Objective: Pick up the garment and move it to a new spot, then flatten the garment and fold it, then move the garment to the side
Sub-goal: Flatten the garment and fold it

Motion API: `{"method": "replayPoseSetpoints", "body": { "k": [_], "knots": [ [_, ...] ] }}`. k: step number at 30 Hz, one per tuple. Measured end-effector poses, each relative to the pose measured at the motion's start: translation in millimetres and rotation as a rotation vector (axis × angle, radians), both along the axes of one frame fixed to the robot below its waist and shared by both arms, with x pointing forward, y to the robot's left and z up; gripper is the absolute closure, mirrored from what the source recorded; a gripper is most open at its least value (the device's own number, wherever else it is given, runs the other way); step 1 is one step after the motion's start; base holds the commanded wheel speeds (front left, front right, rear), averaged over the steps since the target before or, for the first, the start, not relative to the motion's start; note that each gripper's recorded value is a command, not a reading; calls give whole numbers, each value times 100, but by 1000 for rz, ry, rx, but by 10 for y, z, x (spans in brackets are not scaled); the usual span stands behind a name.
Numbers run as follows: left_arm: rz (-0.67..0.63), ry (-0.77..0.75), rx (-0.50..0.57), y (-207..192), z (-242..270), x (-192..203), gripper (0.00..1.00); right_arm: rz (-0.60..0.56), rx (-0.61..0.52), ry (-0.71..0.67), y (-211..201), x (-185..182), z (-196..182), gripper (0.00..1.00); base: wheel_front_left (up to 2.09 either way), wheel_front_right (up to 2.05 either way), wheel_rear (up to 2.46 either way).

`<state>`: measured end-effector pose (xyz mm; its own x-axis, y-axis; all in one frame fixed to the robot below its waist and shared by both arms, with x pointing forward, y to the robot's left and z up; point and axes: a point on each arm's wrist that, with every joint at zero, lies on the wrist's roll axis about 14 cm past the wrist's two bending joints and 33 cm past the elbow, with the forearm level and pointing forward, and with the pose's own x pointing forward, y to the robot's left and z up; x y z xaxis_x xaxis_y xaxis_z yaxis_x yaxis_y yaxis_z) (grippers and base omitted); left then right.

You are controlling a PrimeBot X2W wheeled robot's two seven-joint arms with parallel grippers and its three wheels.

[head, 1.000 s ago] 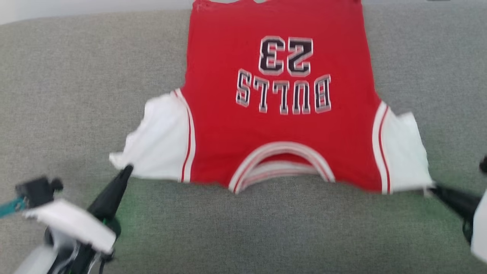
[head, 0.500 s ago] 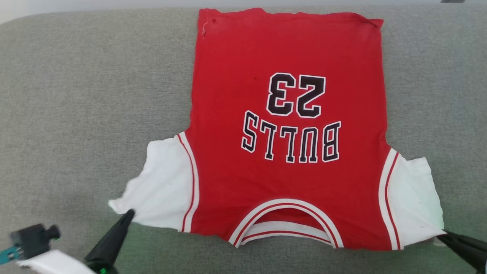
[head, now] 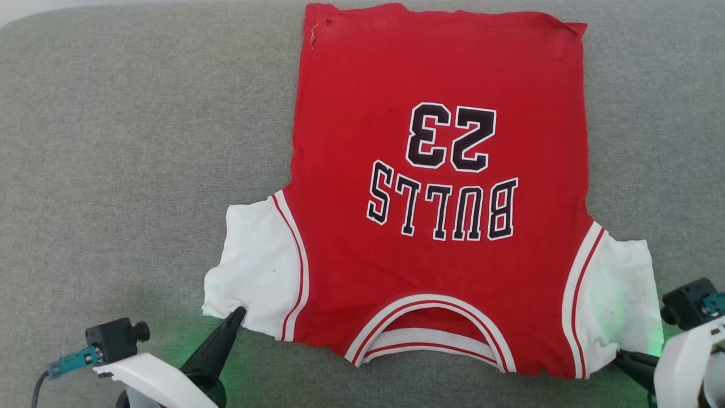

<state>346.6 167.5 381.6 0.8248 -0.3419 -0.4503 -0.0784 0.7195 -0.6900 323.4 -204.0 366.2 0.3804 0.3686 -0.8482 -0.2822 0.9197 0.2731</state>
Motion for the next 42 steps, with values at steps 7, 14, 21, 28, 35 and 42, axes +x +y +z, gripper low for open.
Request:
{"method": "replayPoseSetpoints", "body": {
  "k": [7,14,21,28,35,42],
  "knots": [
    [5,-5,-6,-5,-14,-12,100,7,0,-62,-6,137,63,0,0,0,0],
    [2,-42,-15,-35,87,-25,100,-9,-11,-225,-169,572,567,0,0,0,0],
    [-15,-97,-26,-140,211,91,100,-39,-57,-457,-319,1517,1189,0,0,0,0],
    [-2,-156,-42,-199,330,292,100,-70,-171,-473,-355,2483,1156,0,0,0,0],
    [21,-159,-34,-177,308,328,100,-74,-219,-316,-170,3065,668,0,0,0,0],
    [32,-147,-21,-160,247,342,100,-52,-243,-156,80,3333,115,0,0,0,0]
  ]
}}
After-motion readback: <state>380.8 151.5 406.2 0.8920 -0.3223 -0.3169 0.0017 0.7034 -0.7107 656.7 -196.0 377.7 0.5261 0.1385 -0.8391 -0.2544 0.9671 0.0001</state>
